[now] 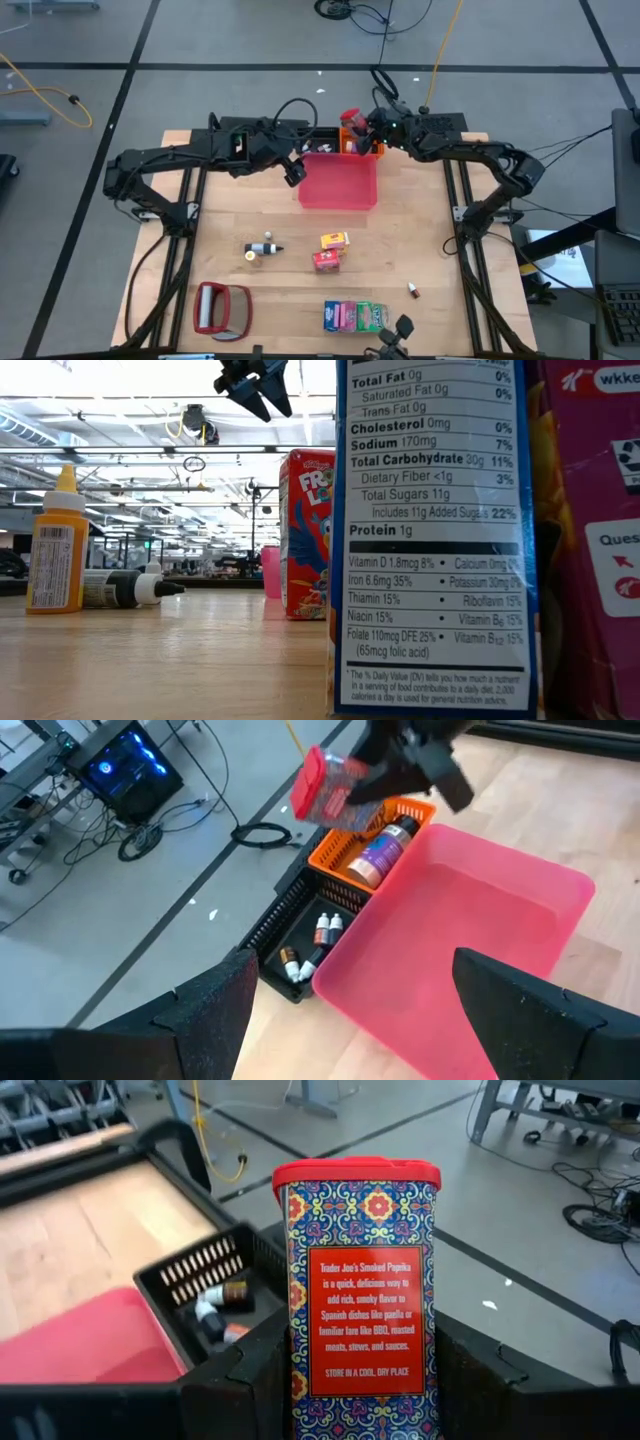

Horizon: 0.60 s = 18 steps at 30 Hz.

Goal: Pick & Place Kitchen Items
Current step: Put the spice can into the orange bin

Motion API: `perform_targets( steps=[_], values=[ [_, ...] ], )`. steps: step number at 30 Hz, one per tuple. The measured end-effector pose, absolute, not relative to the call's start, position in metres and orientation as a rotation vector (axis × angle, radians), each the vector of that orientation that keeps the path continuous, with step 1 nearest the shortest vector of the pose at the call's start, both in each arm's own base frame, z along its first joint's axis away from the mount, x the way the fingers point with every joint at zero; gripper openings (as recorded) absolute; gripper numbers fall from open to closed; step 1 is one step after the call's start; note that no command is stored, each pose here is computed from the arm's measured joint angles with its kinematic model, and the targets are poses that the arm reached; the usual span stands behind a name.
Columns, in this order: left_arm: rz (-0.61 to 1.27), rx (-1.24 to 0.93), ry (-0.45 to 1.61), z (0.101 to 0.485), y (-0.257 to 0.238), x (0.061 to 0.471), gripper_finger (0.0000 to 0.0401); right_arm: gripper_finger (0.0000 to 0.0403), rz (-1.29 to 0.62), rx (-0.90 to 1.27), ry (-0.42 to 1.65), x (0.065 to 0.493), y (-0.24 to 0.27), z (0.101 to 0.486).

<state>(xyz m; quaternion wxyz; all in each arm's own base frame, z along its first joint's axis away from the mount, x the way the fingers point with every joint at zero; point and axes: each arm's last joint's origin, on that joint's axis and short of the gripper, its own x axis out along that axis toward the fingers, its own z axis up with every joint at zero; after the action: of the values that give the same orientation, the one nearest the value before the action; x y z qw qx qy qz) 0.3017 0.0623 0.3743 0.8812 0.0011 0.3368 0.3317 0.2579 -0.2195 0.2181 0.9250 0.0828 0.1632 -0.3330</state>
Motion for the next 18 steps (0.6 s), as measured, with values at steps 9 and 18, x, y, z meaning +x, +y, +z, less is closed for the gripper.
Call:
perform_targets(
  steps=[9,18],
  values=[
    [0.641,-0.028,0.651,0.378,0.062,0.306,0.0335,0.0174,-0.708,0.131,0.393,0.26,-0.23,0.198],
    [0.628,-0.045,0.649,0.378,0.061,0.306,0.0335,0.0174,-0.711,0.13,0.397,0.267,-0.238,0.176]
  ],
)
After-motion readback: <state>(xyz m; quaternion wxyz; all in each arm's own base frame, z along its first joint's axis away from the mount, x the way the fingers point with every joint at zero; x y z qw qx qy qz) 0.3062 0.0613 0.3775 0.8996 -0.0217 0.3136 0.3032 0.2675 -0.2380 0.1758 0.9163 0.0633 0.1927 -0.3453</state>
